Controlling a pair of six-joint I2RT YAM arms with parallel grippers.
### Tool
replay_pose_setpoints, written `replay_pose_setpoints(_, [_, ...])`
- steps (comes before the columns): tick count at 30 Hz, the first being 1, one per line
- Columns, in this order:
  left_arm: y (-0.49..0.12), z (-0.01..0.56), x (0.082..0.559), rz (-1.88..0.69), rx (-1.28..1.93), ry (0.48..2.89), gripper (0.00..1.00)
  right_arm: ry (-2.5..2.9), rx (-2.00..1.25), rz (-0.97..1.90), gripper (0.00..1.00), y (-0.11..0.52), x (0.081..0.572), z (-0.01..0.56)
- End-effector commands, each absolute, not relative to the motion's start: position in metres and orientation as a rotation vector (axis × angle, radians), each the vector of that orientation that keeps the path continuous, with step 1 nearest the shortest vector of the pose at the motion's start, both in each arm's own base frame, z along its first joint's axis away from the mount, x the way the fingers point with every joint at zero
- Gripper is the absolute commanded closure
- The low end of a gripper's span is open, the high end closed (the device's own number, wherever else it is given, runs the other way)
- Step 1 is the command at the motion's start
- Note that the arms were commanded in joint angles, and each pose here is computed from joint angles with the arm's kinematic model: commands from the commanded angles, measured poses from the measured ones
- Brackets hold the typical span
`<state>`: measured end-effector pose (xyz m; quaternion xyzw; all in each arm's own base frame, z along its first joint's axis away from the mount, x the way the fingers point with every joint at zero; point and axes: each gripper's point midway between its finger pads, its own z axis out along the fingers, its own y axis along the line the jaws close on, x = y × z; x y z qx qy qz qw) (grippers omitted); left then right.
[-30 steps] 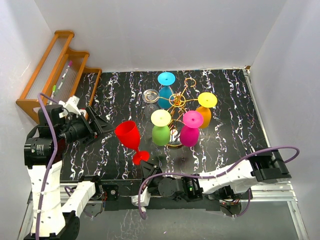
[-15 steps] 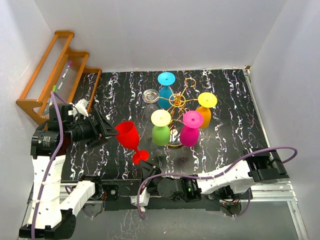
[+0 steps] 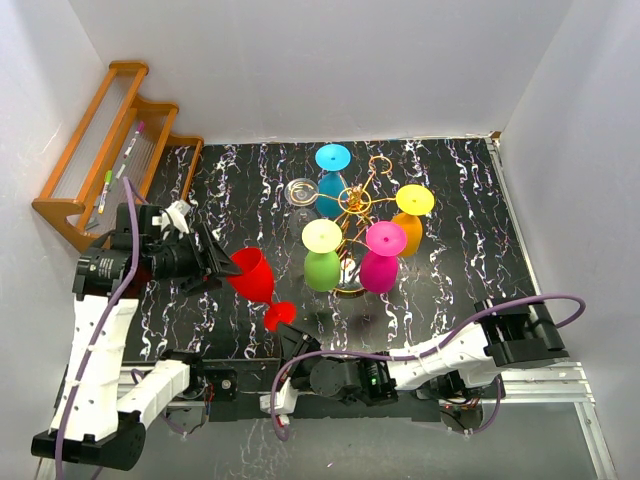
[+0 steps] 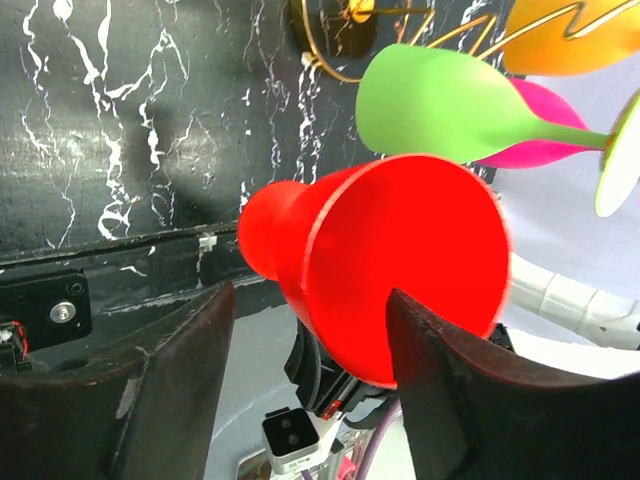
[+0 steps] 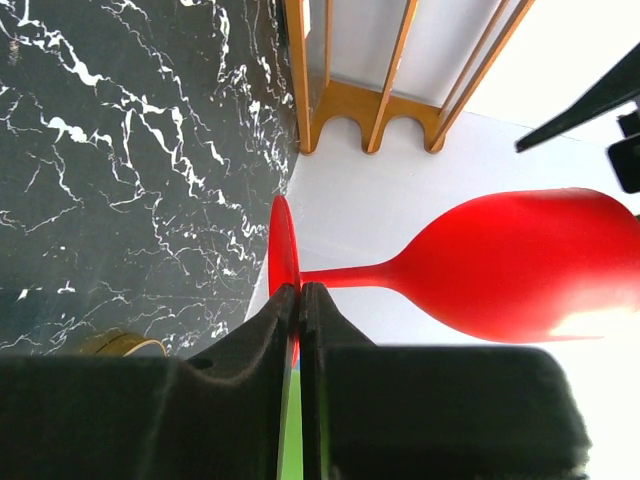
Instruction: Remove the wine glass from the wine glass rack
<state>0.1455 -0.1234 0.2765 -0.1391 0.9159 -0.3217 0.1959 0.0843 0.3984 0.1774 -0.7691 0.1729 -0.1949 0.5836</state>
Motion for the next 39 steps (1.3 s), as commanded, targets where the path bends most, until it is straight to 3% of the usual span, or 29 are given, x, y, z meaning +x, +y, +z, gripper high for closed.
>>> replay_pose_setpoints(1, [-0.125,0.259,0.134,-0.877,-0.368,2.657,0.44,0.144,-1.716,-0.207,0.92,0.409,-0.049,0.205])
replay_pose_setpoints(5, [-0.126,0.248,0.130,-0.857,-0.345,2.706,0.60,0.146,-1.708,-0.206,0.92,0.408,-0.049,0.207])
replay_pose_setpoints(10, [-0.125,0.245,0.134,-0.796,-0.317,2.733,1.00,0.154,-1.706,-0.206,0.92,0.407,-0.048,0.207])
replay_pose_setpoints(13, [-0.119,0.251,0.141,-0.735,-0.316,2.713,1.00,0.179,-1.705,-0.206,0.90,0.407,-0.046,0.205])
replay_pose_setpoints(15, [-0.111,0.259,0.150,-0.662,-0.329,2.683,1.00,0.206,-1.698,-0.201,0.75,0.406,-0.044,0.205])
replay_pose_setpoints(17, [-0.104,0.268,0.159,-0.604,-0.342,2.641,1.00,0.226,-1.698,-0.190,0.49,0.406,-0.043,0.203])
replay_pose_setpoints(19, [-0.098,0.282,0.173,-0.552,-0.359,2.579,1.00,0.233,-1.707,-0.177,0.32,0.406,-0.044,0.200])
replay_pose_setpoints(28, [-0.055,0.317,0.247,-0.176,-0.378,2.397,1.00,0.254,-1.726,-0.141,0.29,0.409,-0.051,0.200])
replay_pose_setpoints(35, [-0.028,0.277,0.324,0.166,-0.373,2.399,1.00,0.279,-1.711,-0.144,0.30,0.417,-0.053,0.208])
replay_pose_setpoints(39, [-0.008,0.248,0.373,0.194,-0.425,2.395,1.00,0.309,-1.708,-0.158,0.30,0.417,-0.050,0.208])
